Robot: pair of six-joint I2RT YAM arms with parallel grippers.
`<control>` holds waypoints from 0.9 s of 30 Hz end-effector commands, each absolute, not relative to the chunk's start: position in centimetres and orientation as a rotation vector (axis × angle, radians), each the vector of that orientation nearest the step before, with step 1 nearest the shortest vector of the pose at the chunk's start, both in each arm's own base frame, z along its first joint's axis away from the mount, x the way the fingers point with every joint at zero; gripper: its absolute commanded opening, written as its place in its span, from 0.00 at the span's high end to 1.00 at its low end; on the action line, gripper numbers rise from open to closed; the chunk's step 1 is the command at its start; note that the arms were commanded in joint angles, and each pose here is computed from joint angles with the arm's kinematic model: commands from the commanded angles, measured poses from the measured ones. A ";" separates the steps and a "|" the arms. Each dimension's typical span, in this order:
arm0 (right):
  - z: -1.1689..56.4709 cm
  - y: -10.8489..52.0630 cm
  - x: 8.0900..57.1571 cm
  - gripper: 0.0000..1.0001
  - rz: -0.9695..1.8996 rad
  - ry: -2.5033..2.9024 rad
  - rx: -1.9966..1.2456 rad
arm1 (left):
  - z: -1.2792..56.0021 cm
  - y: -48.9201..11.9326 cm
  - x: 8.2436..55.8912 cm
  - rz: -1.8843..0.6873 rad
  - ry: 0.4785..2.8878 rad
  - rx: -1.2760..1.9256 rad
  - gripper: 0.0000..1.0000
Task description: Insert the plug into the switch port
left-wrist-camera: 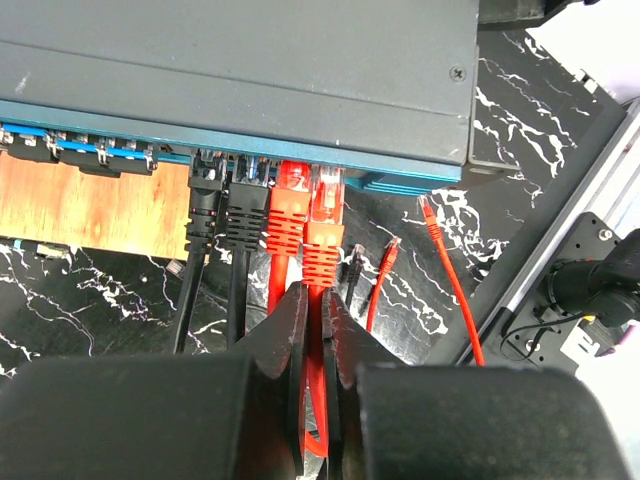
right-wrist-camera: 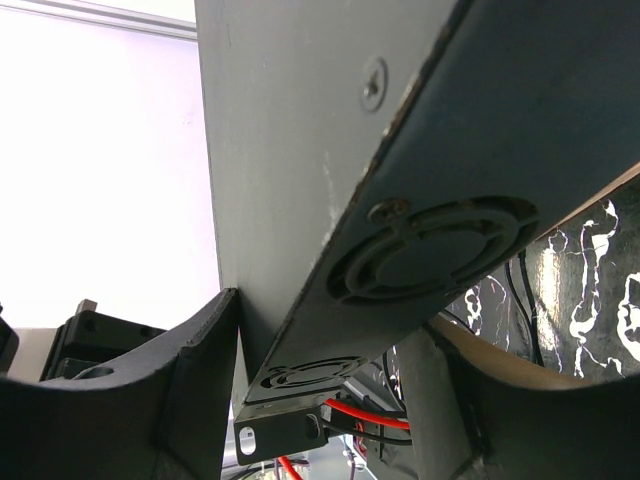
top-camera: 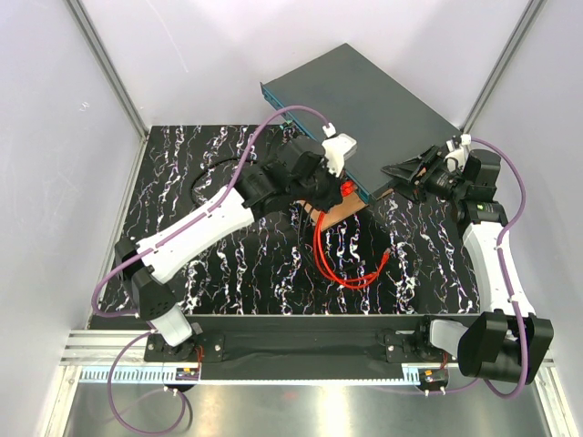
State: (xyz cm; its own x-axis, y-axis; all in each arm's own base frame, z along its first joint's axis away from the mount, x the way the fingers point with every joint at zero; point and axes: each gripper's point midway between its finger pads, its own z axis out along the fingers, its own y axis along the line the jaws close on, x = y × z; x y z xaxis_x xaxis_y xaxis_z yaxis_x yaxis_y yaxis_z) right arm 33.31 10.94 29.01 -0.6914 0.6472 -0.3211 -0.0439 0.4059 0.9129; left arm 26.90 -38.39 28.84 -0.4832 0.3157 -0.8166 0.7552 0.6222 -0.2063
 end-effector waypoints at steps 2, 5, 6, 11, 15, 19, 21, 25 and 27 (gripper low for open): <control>28.4 11.1 33.6 1.00 1.290 1.993 0.424 | 34.8 -39.9 28.2 -0.822 1.893 0.757 1.00; 28.3 11.1 33.6 1.00 1.291 1.994 0.424 | 35.6 -40.1 28.3 -0.842 1.878 0.748 1.00; 28.3 11.1 33.7 1.00 1.291 1.993 0.423 | 35.7 -40.3 28.1 -0.856 1.874 0.751 1.00; 28.4 11.2 33.7 1.00 1.301 1.993 0.420 | 35.6 -40.7 28.2 -0.877 1.885 0.737 1.00; 28.4 11.2 33.7 1.00 1.304 1.994 0.423 | 34.8 -41.4 28.1 -0.901 1.888 0.743 1.00; 28.4 11.3 33.6 1.00 1.309 1.992 0.421 | 35.2 -41.9 27.8 -0.948 1.879 0.743 1.00; 28.3 11.3 33.6 1.00 1.311 1.993 0.423 | 35.4 -42.2 27.8 -0.963 1.868 0.747 1.00; 28.3 11.3 33.6 1.00 1.313 1.995 0.427 | 36.0 -42.5 27.3 -1.000 1.854 0.751 1.00; 28.0 11.3 33.7 1.00 1.315 2.000 0.438 | 36.2 -42.6 27.0 -1.012 1.850 0.754 1.00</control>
